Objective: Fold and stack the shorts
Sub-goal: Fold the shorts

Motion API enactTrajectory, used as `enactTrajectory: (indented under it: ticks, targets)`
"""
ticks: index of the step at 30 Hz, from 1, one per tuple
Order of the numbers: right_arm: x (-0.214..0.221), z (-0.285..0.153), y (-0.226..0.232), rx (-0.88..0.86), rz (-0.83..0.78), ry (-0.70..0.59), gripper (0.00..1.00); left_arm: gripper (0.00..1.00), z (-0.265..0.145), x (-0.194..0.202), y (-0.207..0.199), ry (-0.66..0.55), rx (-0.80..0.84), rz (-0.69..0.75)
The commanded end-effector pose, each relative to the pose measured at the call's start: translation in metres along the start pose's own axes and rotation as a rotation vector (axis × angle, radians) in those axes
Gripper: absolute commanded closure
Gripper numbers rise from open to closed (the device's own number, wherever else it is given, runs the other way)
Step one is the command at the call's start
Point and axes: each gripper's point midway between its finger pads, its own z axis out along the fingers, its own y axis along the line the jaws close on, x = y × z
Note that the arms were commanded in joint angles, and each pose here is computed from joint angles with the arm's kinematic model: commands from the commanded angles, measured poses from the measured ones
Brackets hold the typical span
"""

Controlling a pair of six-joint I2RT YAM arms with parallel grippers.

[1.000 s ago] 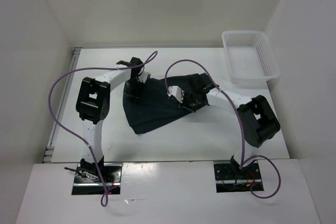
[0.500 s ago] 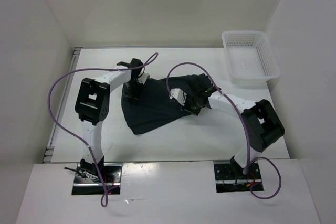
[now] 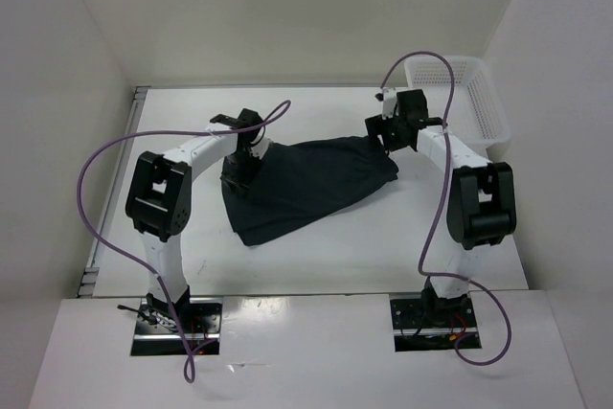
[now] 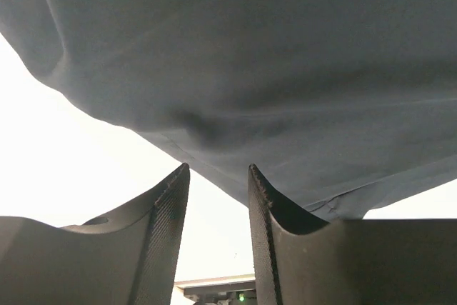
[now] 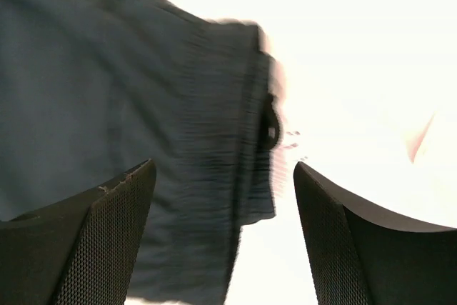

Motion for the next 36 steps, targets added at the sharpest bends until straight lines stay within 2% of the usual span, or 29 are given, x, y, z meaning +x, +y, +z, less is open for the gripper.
enactTrajectory:
  ticks: [1,4,11,15,18,19,21,22,25,27,31,36]
  targets:
    - [0.001,0.016,-0.022,0.062,0.102,0.025,0.17,0.54,-0.014,0.000,-0.006,-0.017,0.000,0.021]
    - [0.023,0.030,-0.025,0.059,0.118,0.083,0.17,0.54,-0.015,0.001,-0.017,-0.009,0.014,0.048]
    - [0.057,0.055,-0.026,0.054,0.156,0.163,0.17,0.54,0.016,0.044,-0.014,0.134,-0.007,0.054]
    - [0.075,0.065,-0.021,0.035,0.176,0.215,0.20,0.54,0.020,0.050,-0.011,0.147,-0.025,0.056]
    - [0.092,0.067,-0.015,-0.002,0.151,0.273,0.33,0.54,0.023,0.048,-0.009,0.137,-0.036,0.057]
    - [0.094,0.066,-0.013,-0.024,0.121,0.281,0.46,0.54,0.025,0.049,-0.007,0.147,-0.048,0.058]
    - [0.102,0.064,-0.005,-0.051,0.094,0.310,0.63,0.54,0.030,0.051,-0.005,0.154,-0.060,0.059]
    - [0.105,0.062,-0.002,-0.069,0.076,0.311,0.79,0.54,0.031,0.048,-0.003,0.142,-0.073,0.059]
    - [0.101,0.053,0.010,-0.108,0.071,0.298,0.96,0.54,0.035,0.044,0.008,0.142,-0.103,0.041]
    - [0.092,0.045,0.011,-0.114,0.069,0.278,1.00,0.54,0.035,0.042,0.017,0.142,-0.129,0.029]
    - [0.064,0.021,0.014,-0.105,0.103,0.205,1.00,0.54,0.021,0.010,0.029,0.052,-0.169,0.009]
    - [0.027,-0.027,0.016,-0.092,0.159,0.093,1.00,0.54,-0.029,-0.062,0.016,-0.154,-0.163,0.027]
